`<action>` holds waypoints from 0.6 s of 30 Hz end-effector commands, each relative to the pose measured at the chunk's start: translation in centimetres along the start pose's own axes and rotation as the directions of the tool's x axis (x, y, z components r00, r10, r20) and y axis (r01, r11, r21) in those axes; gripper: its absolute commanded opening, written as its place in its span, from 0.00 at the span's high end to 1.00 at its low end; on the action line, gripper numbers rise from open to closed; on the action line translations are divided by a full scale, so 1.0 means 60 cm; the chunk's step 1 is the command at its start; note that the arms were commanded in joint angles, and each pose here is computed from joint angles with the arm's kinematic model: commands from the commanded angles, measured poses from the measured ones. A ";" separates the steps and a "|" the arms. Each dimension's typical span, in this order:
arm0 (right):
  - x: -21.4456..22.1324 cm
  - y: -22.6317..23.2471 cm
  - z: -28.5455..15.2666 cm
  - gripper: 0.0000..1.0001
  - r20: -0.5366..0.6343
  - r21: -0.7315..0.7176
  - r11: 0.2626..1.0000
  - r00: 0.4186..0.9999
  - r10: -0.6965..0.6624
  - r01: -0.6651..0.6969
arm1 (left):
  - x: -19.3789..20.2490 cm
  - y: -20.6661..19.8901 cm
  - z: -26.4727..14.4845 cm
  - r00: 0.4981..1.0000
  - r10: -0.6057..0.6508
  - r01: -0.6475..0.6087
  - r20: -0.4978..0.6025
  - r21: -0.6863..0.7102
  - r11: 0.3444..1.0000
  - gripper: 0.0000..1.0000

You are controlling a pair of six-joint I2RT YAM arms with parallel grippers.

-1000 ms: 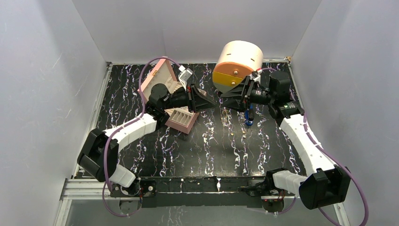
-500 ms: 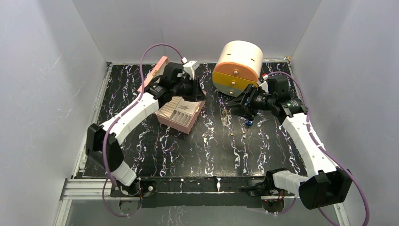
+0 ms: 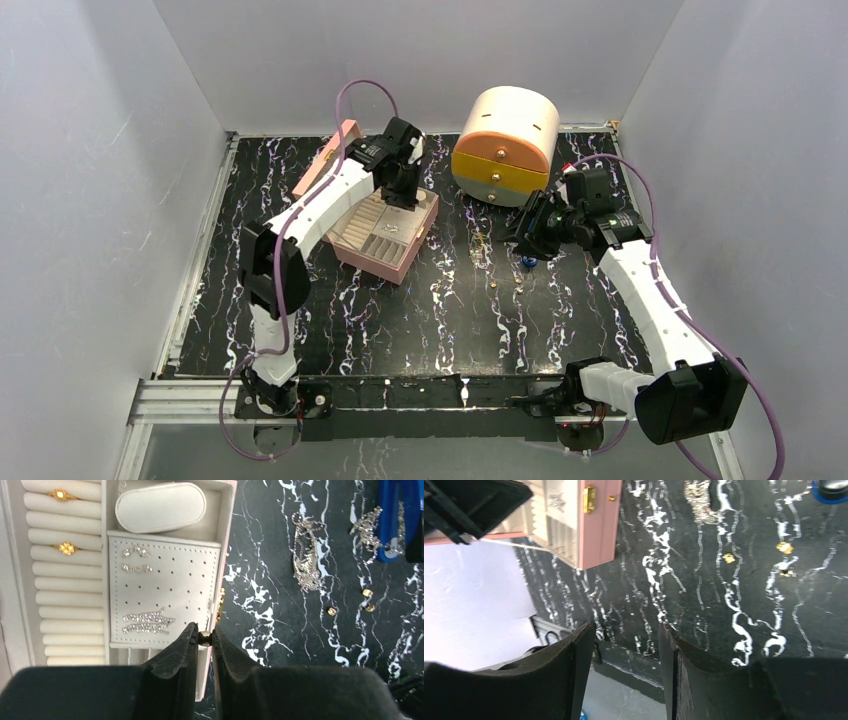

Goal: Organize the mixed jewelry
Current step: Place the jewelry in the jewelry box.

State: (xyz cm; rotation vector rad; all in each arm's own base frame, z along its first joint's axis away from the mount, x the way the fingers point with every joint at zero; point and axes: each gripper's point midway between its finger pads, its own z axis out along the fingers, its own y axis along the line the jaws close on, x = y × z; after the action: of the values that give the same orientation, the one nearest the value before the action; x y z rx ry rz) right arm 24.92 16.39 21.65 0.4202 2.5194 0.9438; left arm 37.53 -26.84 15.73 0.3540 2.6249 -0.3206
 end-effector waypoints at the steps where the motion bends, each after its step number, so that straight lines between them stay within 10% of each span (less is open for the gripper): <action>1: -0.012 -0.045 0.008 0.41 0.038 0.118 0.991 0.997 -0.064 0.059 | 0.006 0.031 -0.004 0.998 0.026 -0.032 -0.056 -0.100 0.994 1.00; 18: 0.008 -0.077 0.049 0.43 -0.046 0.150 0.988 0.999 -0.015 0.022 | -0.015 0.087 0.011 0.989 -0.108 0.089 -0.100 -0.177 0.980 1.00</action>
State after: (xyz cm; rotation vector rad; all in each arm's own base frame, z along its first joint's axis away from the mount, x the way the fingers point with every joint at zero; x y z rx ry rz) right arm 24.83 14.55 16.11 0.4692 2.6497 0.7442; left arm 40.19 -22.29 12.50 0.2234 2.7776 -0.1248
